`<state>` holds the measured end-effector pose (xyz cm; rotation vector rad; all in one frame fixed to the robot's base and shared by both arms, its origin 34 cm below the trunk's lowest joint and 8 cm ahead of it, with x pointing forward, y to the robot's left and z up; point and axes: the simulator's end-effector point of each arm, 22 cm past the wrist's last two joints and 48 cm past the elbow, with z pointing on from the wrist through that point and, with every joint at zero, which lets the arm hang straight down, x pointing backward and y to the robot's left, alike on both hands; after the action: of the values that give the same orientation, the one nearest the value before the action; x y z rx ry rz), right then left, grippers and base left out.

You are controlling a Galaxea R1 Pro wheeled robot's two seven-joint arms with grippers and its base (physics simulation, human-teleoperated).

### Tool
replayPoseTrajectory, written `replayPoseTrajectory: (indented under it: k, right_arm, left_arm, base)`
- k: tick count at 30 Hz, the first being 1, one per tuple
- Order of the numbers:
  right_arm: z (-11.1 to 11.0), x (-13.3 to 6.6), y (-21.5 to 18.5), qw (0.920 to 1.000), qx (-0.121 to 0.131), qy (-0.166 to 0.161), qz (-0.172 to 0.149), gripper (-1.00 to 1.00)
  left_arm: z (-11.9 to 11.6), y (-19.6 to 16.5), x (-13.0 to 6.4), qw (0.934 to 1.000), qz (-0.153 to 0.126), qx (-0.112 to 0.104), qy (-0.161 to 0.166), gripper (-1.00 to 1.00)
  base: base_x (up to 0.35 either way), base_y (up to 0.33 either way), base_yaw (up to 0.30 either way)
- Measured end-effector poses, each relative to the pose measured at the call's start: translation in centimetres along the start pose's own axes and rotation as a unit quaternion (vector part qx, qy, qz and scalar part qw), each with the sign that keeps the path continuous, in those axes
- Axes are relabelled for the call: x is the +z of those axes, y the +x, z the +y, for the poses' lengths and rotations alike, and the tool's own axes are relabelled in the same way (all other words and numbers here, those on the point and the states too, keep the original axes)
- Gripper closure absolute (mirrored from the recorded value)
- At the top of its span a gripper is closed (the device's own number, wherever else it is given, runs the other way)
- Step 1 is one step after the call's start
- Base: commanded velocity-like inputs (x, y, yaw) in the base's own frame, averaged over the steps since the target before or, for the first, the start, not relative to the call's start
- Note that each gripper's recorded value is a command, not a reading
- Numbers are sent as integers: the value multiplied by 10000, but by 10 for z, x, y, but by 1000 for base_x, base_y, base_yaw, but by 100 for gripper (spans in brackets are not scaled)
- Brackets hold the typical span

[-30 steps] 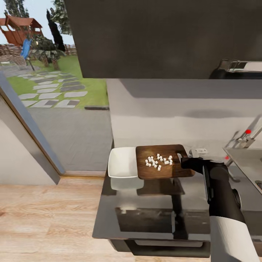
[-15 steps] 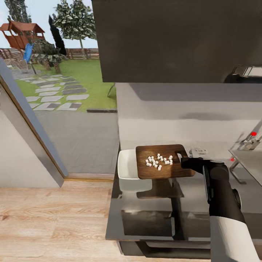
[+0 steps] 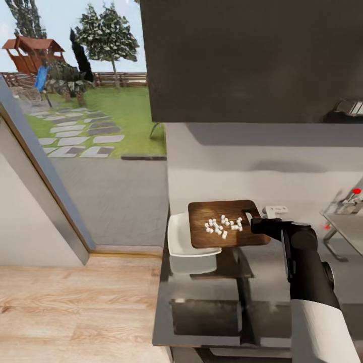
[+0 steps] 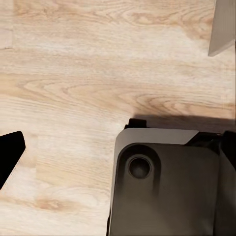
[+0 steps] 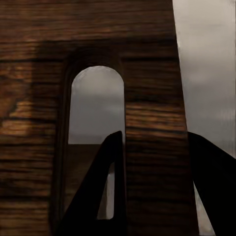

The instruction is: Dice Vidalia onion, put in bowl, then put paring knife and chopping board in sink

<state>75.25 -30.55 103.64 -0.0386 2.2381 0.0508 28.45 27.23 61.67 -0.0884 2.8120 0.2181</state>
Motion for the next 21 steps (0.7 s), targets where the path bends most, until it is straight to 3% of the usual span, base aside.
replayPoseTrajectory:
  k: [7, 17, 21]
  right_arm:
    - [0, -5, -5, 10000, -5, 1, -53, 100]
    - [0, -7, -9, 10000, -16, 9, -87, 100]
    - [21, -5, -12, 9992, -377, -91, -56, 100]
  left_arm:
    - [0, -5, -1, 10000, -53, -9, 5, -100]
    - [-1, -8, -1, 10000, -87, -14, 8, -100]
    - [-1, -8, -1, 10000, -87, -14, 8, -100]
  base:
    - [197, 167, 0]
    - [14, 9, 0]
    - [0, 0, 0]
